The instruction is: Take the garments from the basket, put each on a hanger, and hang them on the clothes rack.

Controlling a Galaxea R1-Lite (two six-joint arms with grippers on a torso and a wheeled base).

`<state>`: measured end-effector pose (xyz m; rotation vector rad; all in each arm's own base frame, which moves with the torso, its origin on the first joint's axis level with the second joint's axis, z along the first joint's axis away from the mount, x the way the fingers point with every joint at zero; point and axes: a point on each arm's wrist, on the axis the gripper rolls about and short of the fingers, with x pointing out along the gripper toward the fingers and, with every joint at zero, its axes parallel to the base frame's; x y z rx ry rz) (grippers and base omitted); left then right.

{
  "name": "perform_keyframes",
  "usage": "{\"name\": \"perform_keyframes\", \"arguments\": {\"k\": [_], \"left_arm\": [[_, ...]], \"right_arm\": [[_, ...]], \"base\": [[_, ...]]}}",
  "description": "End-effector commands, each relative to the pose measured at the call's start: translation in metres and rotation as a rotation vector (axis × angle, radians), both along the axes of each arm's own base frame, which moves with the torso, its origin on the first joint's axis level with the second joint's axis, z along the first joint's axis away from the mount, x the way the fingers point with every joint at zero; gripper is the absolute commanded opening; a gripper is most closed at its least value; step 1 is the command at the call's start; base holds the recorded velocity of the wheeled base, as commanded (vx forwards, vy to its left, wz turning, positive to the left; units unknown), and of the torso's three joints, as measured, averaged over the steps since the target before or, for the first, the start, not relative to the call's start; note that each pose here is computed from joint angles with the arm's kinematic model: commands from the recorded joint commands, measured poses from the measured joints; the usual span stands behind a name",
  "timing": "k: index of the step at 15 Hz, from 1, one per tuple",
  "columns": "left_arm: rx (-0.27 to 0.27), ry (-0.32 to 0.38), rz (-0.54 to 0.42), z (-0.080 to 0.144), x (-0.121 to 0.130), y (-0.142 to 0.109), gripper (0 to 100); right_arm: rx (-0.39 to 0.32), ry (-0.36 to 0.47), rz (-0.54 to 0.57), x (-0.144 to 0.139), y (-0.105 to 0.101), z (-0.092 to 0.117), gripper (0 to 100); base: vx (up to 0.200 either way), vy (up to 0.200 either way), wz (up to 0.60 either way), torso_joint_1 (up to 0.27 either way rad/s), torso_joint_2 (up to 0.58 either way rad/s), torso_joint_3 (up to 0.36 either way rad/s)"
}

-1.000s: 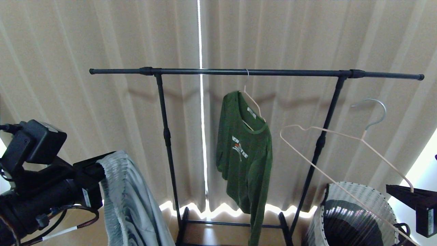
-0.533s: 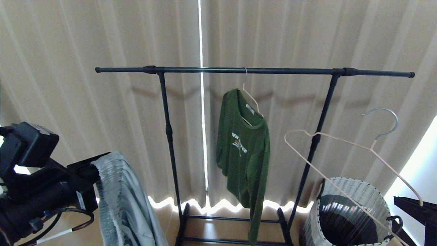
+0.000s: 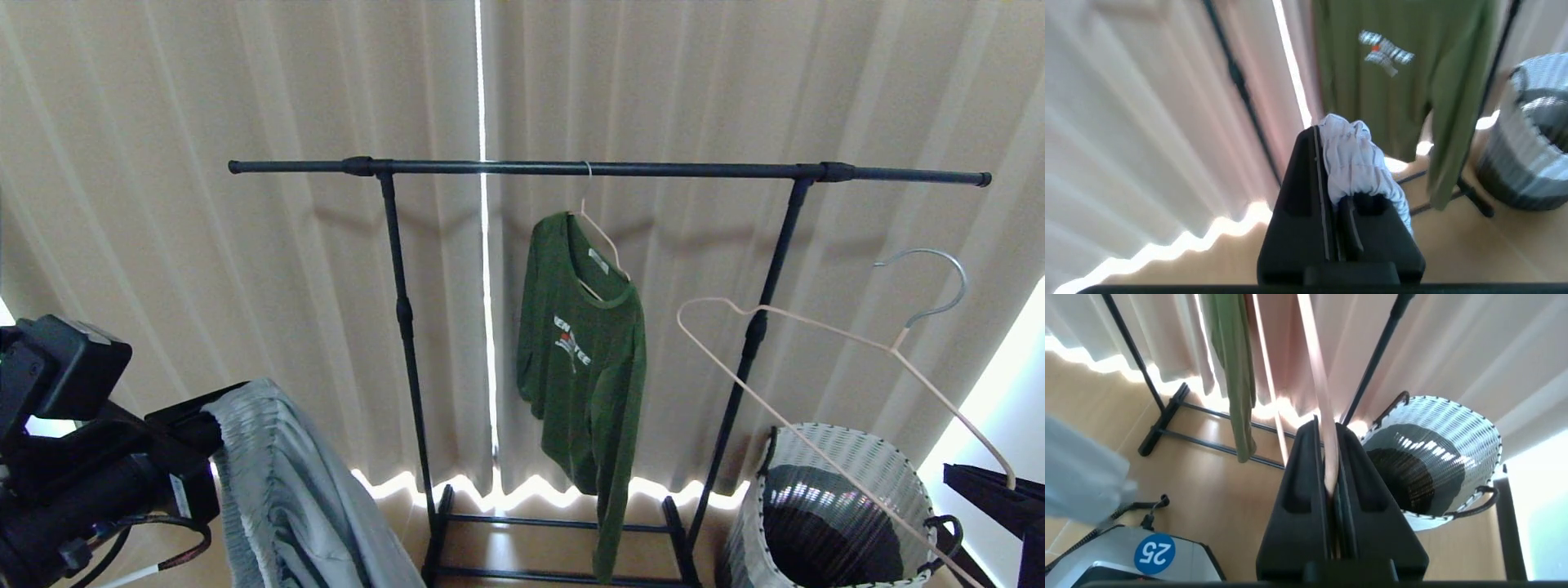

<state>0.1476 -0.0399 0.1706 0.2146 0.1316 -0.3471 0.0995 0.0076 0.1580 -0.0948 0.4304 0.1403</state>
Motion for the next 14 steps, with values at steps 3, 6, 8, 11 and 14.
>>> {"name": "perform_keyframes", "arguments": {"k": [3,6,8,11,14], "left_arm": [[-0.006,-0.015,0.012,0.005,0.004,0.0,0],[0.009,-0.013,0.092,0.01,0.018,-0.001,0],[0.022,-0.014,0.157,0.015,0.034,-0.006,0],[0.05,0.003,0.222,0.023,0.052,-0.011,0],[0.056,0.091,0.221,0.032,0.061,-0.024,0]], "right_arm": [[0.001,-0.005,0.009,-0.002,0.0,-0.001,0],[0.001,-0.014,0.046,-0.006,0.004,-0.001,0],[0.009,-0.071,0.106,-0.017,0.007,0.003,0],[0.026,-0.069,0.164,-0.02,0.012,0.002,0],[0.083,-0.052,0.197,-0.014,0.015,0.005,0]], "base": [[0.0,0.0,0.0,0.0,0.0,0.0],[0.0,0.0,0.0,0.0,0.0,0.0],[0.0,0.0,0.0,0.0,0.0,0.0],[0.0,0.0,0.0,0.0,0.0,0.0],[0.0,0.0,0.0,0.0,0.0,0.0]]}}
